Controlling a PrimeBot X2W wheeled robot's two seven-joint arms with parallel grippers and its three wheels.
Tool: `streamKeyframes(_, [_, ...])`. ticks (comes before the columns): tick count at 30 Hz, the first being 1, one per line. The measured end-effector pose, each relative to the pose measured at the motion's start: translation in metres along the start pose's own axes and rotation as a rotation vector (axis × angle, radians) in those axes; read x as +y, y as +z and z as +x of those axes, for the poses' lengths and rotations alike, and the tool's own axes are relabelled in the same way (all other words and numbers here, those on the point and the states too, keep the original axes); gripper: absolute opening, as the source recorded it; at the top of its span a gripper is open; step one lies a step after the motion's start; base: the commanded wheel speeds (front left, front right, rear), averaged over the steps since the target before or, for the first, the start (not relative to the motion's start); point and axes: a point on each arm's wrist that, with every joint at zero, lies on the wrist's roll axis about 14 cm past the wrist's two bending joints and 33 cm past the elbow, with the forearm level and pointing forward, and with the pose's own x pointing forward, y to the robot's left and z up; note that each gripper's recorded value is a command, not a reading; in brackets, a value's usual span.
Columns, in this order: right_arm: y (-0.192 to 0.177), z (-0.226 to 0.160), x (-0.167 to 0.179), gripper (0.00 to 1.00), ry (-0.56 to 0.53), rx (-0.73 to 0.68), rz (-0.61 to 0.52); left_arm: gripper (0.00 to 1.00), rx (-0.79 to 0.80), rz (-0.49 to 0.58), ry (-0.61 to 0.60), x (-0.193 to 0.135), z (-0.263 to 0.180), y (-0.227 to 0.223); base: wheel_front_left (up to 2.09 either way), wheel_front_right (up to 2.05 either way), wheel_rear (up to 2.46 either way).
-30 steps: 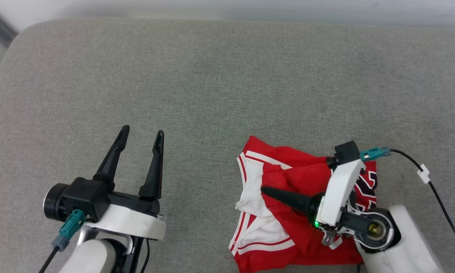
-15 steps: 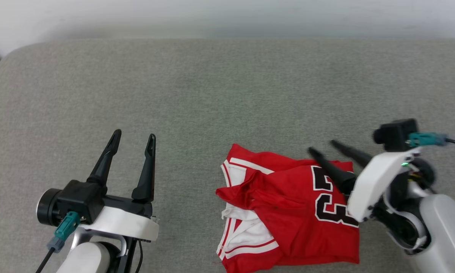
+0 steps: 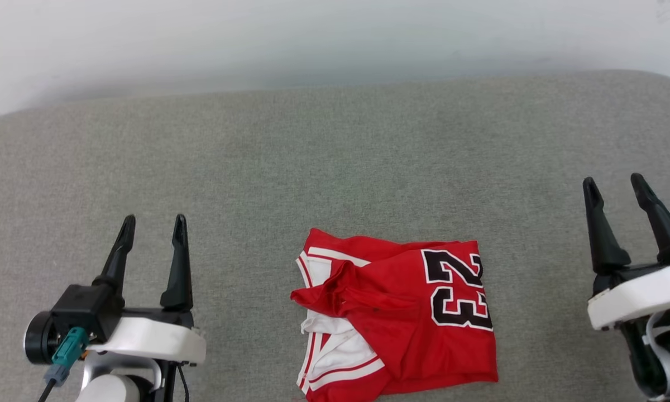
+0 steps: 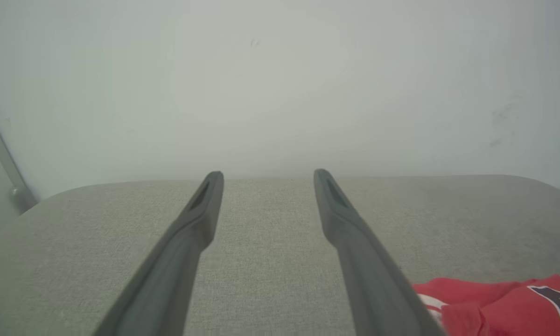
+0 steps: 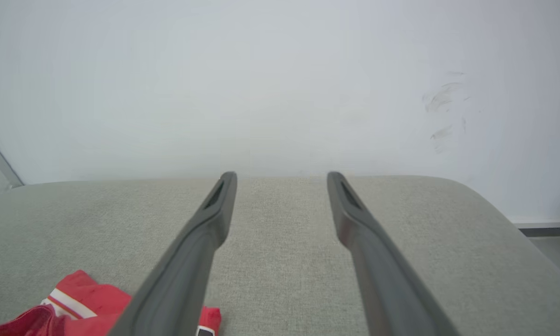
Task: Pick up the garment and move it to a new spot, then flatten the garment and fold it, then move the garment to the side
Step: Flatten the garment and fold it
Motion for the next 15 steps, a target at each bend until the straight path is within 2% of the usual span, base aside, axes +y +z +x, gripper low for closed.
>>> streamKeyframes(8, [0.014, -0.030, 0.021, 1.00, 0.023, -0.083, -0.014, 1.00, 0.014, 0.041, 0.005, 0.003, -0.018, -0.001, 0.00, 0.00, 0.00])
streamKeyframes(15, [0.002, -0.050, 0.035, 1.00, 0.045, -0.048, -0.004, 1.00, 0.032, 0.057, 0.007, 0.002, -0.035, -0.005, 0.00, 0.00, 0.00])
